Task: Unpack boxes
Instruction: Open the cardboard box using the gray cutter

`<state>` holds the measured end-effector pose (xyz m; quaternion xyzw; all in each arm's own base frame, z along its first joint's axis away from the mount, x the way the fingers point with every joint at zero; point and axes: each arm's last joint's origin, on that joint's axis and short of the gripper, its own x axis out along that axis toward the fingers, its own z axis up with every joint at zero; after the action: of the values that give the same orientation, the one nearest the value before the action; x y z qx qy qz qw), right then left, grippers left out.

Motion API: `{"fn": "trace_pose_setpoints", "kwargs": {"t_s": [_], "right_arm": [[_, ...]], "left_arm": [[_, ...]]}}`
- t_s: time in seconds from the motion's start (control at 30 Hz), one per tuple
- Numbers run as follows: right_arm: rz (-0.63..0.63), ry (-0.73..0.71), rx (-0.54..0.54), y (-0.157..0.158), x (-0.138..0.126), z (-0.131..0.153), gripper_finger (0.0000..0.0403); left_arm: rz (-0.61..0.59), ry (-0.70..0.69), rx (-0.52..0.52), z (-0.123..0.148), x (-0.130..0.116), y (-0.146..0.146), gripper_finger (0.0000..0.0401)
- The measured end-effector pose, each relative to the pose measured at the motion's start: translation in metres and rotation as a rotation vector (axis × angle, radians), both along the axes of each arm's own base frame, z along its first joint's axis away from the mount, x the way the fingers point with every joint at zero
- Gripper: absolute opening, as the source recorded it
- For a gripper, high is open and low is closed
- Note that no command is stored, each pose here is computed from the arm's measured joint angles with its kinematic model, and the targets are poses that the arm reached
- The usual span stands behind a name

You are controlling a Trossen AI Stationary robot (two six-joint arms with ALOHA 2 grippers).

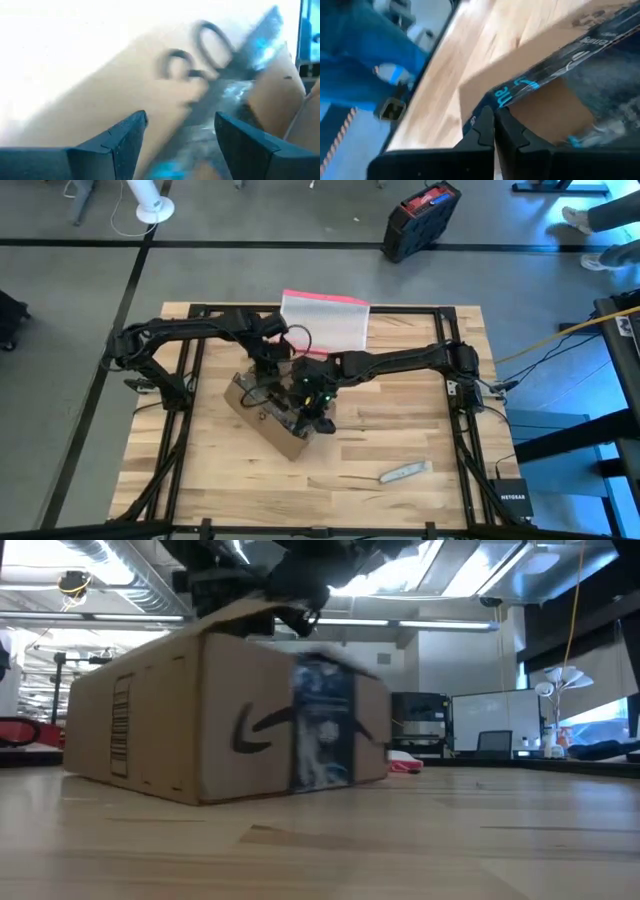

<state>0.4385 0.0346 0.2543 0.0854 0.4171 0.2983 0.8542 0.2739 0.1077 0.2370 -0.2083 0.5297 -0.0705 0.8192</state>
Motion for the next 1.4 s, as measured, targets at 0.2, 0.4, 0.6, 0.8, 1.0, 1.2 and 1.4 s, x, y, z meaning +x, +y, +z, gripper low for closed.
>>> {"fn": "trace_pose_setpoints", "kwargs": {"t_s": [0.2, 0.4, 0.6, 0.8, 1.0, 1.2, 1.4], "right_arm": [[0.025, 0.064, -0.078, -0.002, -0.007, 0.010, 0.0000], [0.033, 0.064, -0.113, -0.002, -0.008, 0.019, 0.0000], [0.021, 0.005, -0.131, -0.003, -0.005, 0.038, 0.0000], [0.007, -0.017, -0.152, -0.004, -0.005, 0.051, 0.0000], [-0.003, 0.004, -0.153, -0.004, -0.006, 0.051, 0.0000], [-0.022, 0.024, -0.162, 0.001, -0.007, 0.050, 0.0000], [-0.023, 0.028, -0.189, 0.006, -0.012, 0.055, 0.0000]], "left_arm": [[-0.053, -0.072, 0.035, 0.051, 0.001, 0.003, 0.0235], [-0.200, -0.083, -0.184, 0.064, -0.006, -0.017, 0.0235], [-0.308, -0.064, -0.202, 0.063, 0.000, -0.044, 0.0235], [-0.367, -0.025, -0.164, 0.061, 0.006, -0.068, 0.0235], [-0.372, 0.000, 0.059, 0.058, 0.014, -0.079, 0.0235], [-0.389, 0.083, 0.035, 0.047, 0.019, -0.088, 0.0235], [-0.428, 0.102, 0.032, 0.044, 0.020, -0.098, 0.0235]]}}
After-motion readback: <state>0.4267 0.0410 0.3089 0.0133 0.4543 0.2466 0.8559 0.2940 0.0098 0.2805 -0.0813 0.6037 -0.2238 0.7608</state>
